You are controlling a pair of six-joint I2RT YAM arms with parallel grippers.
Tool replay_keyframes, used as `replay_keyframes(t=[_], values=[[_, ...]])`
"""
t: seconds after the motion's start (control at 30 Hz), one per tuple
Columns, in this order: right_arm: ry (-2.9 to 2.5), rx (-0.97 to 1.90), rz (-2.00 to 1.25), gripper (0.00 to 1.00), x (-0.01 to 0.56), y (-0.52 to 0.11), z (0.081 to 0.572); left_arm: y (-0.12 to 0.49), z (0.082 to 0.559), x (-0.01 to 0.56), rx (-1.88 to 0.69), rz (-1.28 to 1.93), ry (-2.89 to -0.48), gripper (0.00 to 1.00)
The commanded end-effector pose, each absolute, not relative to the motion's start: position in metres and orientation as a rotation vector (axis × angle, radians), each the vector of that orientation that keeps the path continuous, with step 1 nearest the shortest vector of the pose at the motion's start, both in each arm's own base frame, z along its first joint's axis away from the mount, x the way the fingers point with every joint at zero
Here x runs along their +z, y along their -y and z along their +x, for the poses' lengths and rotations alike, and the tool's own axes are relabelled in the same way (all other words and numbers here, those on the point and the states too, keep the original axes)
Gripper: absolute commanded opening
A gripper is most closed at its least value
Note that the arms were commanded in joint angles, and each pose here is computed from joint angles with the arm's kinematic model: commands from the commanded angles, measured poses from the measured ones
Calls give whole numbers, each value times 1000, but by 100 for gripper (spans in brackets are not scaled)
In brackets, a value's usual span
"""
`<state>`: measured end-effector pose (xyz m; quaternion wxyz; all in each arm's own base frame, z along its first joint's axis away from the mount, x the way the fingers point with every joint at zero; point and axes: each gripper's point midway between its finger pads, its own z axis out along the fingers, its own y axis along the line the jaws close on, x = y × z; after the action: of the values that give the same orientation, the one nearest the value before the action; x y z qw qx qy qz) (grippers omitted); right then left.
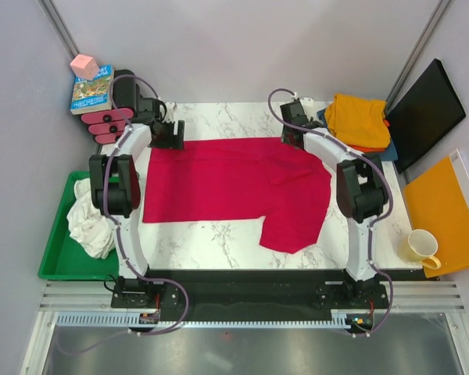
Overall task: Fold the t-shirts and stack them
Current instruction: Fold the flattened tshirt in 1/3 of the way
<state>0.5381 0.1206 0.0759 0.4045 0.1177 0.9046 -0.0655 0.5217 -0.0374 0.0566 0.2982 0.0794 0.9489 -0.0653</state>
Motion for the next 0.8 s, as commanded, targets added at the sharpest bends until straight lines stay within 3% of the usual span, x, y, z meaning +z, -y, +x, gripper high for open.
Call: replay_keyframes(t=[0.0,0.1,0.33,0.77], values=[[-2178,-113,302,53,150,-127,505,55,512,126,-294,214,-2367,85],[-2212,-148,339,47,142,-114,468,56,494,114,-309,230,-2402,83],[-2312,-167,354,48,110,-99,406,63,466,78,-377,222,-2496,79],[-2359,-298,305,42,77,-93,418,62,445,57,-376,241,-2547,77]])
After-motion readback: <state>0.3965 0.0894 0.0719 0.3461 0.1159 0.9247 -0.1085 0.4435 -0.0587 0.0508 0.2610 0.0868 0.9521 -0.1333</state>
